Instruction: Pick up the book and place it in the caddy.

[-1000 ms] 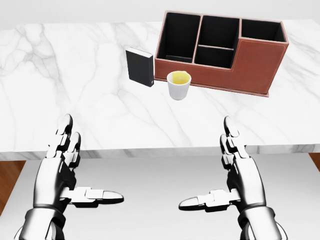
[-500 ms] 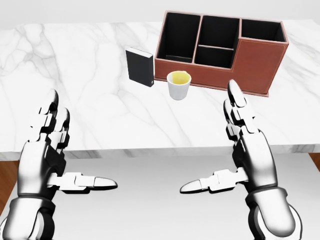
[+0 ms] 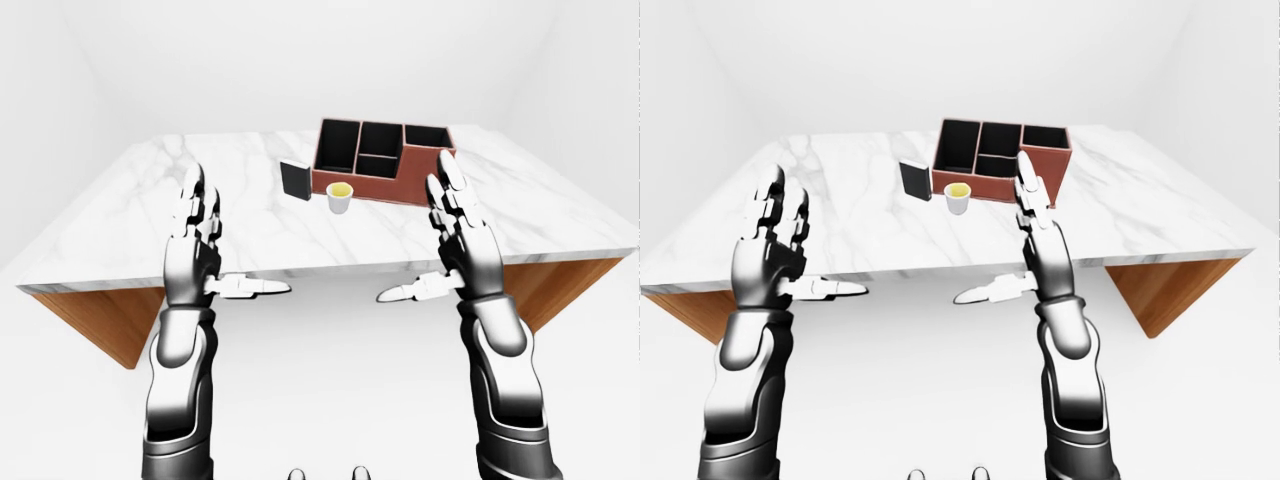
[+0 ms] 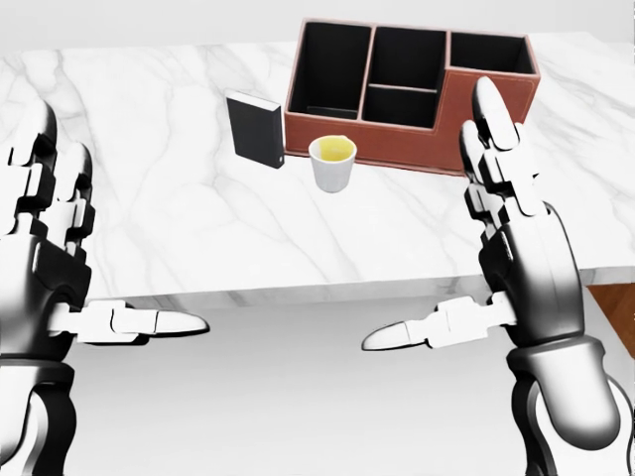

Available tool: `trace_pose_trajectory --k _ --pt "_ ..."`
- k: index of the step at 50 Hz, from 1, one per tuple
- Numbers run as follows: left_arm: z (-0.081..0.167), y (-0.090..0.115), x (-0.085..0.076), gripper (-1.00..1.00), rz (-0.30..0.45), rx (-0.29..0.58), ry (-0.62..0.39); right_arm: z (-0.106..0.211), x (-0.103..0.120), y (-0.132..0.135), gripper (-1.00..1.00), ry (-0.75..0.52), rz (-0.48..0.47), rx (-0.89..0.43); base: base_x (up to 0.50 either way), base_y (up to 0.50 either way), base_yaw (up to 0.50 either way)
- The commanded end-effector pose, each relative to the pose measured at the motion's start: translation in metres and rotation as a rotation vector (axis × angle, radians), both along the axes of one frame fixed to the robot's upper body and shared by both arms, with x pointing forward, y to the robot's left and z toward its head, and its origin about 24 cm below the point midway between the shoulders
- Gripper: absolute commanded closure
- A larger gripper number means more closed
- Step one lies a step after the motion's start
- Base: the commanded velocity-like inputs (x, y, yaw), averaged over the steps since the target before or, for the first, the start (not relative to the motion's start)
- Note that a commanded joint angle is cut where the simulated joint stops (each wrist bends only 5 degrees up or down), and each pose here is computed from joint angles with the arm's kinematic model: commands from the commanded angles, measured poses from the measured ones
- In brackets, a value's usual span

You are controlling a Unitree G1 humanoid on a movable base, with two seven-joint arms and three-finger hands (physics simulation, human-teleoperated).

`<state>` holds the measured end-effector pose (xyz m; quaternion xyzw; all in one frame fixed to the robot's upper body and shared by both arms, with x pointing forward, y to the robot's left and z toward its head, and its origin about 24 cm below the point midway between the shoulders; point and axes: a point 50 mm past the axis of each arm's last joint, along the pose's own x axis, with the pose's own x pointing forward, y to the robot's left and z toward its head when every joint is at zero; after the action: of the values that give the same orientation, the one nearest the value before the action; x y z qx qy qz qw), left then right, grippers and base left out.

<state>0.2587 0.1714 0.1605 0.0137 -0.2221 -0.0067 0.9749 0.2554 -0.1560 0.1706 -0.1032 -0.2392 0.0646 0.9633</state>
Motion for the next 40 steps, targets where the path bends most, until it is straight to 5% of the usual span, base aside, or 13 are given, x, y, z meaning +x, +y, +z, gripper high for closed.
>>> trace_pose_trajectory --k 1,18,40 --pt "0.006 0.002 0.000 -1.00 0.008 -0.003 -0.023 0.009 0.000 -0.001 -1.00 -0.040 -0.009 0.015 -0.27 -0.44 0.00" --pt "0.000 0.003 0.001 -1.00 0.007 -0.007 0.002 0.003 -0.002 0.003 -1.00 -0.022 -0.044 -0.068 0.00 -0.01 0.00" --pt "-0.007 0.004 0.005 -1.00 0.013 -0.001 0.034 0.003 -0.003 0.000 -1.00 -0.020 -0.054 -0.064 0.09 0.48 0.00"
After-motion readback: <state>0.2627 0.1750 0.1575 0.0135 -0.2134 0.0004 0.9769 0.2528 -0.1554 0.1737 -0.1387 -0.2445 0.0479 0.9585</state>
